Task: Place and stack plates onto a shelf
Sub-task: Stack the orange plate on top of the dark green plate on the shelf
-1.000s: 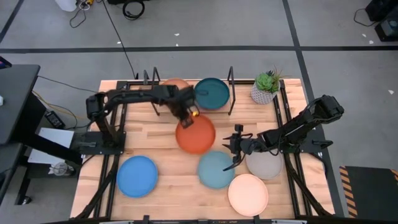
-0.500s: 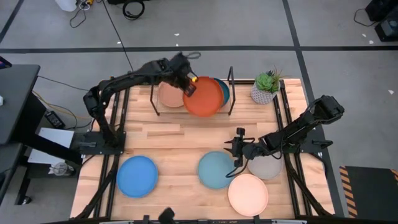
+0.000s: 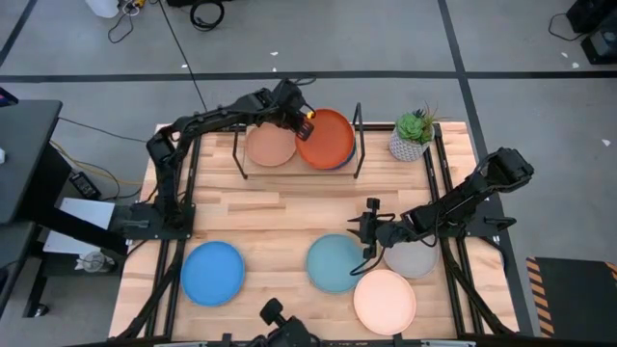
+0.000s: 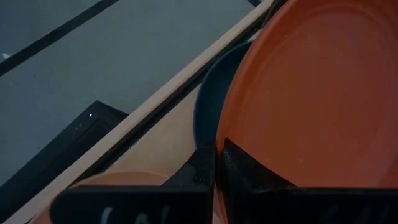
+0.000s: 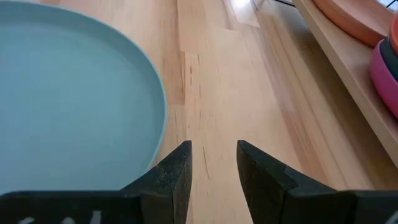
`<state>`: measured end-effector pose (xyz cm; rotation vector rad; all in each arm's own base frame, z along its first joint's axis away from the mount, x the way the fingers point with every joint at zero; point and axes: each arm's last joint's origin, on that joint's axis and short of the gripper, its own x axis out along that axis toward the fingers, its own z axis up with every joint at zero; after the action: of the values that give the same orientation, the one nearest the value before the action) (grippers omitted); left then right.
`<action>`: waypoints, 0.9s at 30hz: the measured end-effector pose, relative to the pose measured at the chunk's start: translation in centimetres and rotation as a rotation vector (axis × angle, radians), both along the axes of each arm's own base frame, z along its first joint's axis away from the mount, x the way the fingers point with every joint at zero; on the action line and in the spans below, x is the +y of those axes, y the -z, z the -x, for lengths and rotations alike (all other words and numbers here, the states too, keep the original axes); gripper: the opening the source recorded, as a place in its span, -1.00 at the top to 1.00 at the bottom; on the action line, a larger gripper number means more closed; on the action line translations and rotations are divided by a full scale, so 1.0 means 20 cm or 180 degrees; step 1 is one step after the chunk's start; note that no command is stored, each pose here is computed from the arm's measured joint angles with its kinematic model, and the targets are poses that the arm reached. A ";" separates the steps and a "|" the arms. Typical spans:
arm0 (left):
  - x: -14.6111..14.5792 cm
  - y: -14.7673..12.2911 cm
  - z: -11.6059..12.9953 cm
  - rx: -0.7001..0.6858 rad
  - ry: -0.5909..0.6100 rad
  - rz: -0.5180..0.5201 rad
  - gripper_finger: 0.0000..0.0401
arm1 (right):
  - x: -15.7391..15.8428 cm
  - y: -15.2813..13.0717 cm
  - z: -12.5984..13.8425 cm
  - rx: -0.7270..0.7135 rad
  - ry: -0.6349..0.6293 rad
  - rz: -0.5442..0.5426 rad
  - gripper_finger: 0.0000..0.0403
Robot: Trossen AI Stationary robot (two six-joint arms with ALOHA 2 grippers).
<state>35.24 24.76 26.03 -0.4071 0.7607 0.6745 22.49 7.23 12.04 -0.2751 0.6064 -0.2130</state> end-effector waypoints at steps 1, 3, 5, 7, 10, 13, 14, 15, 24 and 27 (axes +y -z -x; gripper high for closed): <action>0.00 0.00 0.00 -0.0004 0.0002 -0.0008 0.93 | 0.00 0.00 0.00 0.0001 -0.0001 -0.0001 0.34; 0.01 0.02 -0.01 0.0006 -0.0002 0.0003 0.92 | 0.00 0.00 0.00 -0.0001 0.0002 -0.0005 0.34; 0.01 0.04 -0.02 0.0001 -0.0004 0.0001 0.92 | 0.00 0.00 0.00 0.0002 0.0002 -0.0005 0.34; 0.02 0.06 -0.03 0.0017 -0.0004 0.0013 0.92 | 0.00 0.00 0.00 0.0002 0.0002 -0.0006 0.34; 0.03 0.09 -0.05 0.0026 0.0028 -0.0006 0.91 | 0.00 0.00 0.00 0.0003 -0.0001 -0.0008 0.34; 0.03 0.10 -0.06 0.0037 0.0091 -0.0060 0.91 | 0.00 0.00 0.00 0.0005 -0.0002 -0.0010 0.34; 0.03 0.10 -0.06 0.0044 0.0108 -0.0073 0.91 | 0.00 0.00 0.00 0.0006 -0.0002 -0.0009 0.34; 0.03 0.10 -0.06 0.0043 0.0118 -0.0079 0.91 | 0.00 0.00 0.00 0.0008 -0.0002 -0.0008 0.34; 0.01 0.10 -0.07 0.0106 0.0248 -0.0158 0.63 | -0.01 0.02 0.02 0.0002 0.0001 -0.0008 0.34; 0.01 0.09 -0.07 0.0136 0.0333 -0.0226 0.46 | -0.01 0.02 0.02 -0.0002 -0.0002 -0.0005 0.34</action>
<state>36.55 24.96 24.27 -0.2869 0.7905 0.6117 22.14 7.10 11.71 -0.2737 0.6057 -0.2121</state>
